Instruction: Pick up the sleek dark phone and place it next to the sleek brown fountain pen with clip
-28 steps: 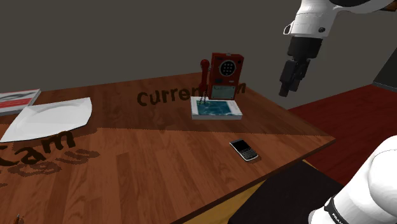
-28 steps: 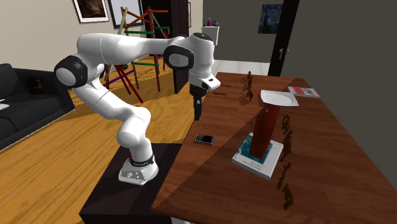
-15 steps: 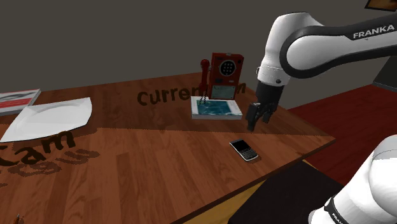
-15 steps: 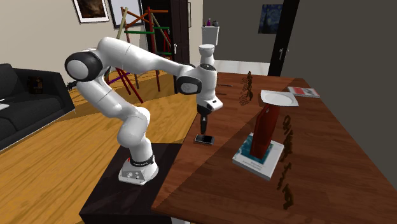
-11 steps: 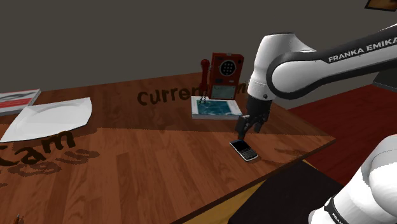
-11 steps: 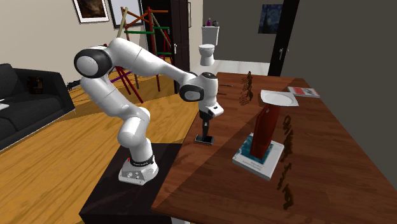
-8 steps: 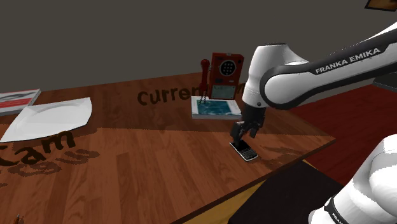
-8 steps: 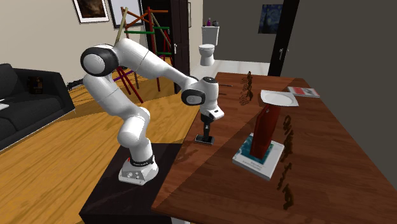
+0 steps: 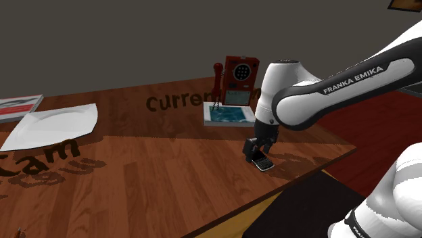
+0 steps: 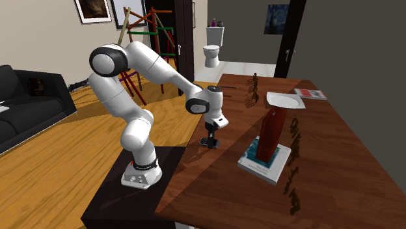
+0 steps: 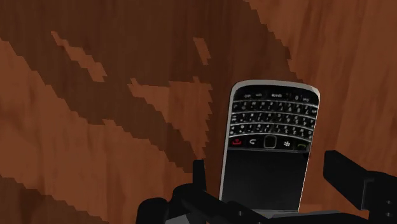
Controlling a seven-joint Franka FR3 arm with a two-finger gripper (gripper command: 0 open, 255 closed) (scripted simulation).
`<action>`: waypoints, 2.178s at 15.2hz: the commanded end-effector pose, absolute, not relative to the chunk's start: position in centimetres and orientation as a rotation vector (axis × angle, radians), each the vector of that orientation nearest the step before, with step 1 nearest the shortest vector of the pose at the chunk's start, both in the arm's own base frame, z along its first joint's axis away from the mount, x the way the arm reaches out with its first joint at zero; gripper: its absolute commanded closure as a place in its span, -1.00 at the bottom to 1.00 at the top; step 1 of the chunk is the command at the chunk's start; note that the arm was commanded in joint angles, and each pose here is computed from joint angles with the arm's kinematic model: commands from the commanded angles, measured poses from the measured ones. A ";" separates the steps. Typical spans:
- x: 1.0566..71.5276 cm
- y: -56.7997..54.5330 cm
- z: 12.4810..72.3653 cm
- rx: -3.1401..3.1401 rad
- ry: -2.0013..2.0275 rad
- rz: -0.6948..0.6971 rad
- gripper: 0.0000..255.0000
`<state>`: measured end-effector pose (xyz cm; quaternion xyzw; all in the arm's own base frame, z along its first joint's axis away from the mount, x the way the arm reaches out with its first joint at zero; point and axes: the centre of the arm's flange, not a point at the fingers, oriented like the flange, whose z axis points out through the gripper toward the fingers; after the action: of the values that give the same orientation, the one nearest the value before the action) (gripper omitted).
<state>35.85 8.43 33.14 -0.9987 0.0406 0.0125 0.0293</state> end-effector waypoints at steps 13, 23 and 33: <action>35.8 8.4 33.1 -3.080 0.125 0.038 1.00; 35.9 8.4 37.3 -3.080 0.125 0.038 1.00; 36.2 9.7 41.7 -3.080 0.125 0.038 1.00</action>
<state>36.06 8.96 41.46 -0.9987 0.0406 0.0121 0.0294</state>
